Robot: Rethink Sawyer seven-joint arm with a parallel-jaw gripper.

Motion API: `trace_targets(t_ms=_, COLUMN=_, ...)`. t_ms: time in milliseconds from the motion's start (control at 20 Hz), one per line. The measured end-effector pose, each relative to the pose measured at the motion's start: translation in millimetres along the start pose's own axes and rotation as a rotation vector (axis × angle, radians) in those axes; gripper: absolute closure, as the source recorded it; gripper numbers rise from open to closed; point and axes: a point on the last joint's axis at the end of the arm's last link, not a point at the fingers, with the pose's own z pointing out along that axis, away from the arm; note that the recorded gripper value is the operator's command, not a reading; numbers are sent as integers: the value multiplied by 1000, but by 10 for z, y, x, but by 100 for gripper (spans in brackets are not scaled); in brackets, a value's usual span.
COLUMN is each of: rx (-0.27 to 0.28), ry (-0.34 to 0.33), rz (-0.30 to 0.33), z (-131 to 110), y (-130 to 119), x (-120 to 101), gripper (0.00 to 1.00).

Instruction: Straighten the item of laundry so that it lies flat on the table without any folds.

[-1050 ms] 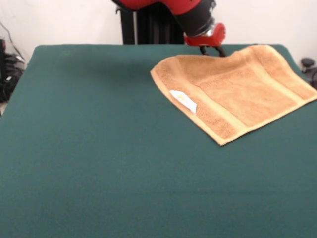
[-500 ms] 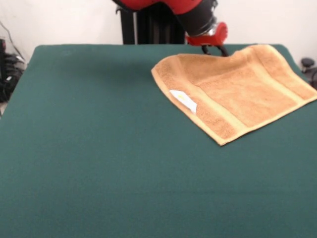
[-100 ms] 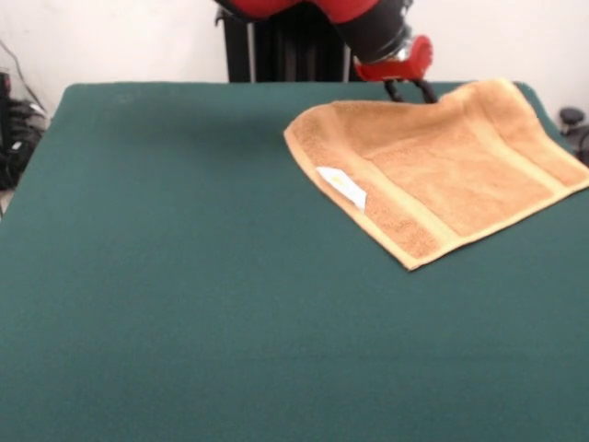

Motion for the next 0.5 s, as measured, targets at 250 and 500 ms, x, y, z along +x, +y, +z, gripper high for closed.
trace_targets(t_ms=250, rx=-34, ry=-22, rz=7, z=-48, y=10, x=87, gripper=0)
trace_targets(t_ms=500, rx=-63, ry=-49, rz=29, z=-129, y=-42, x=176, gripper=0)
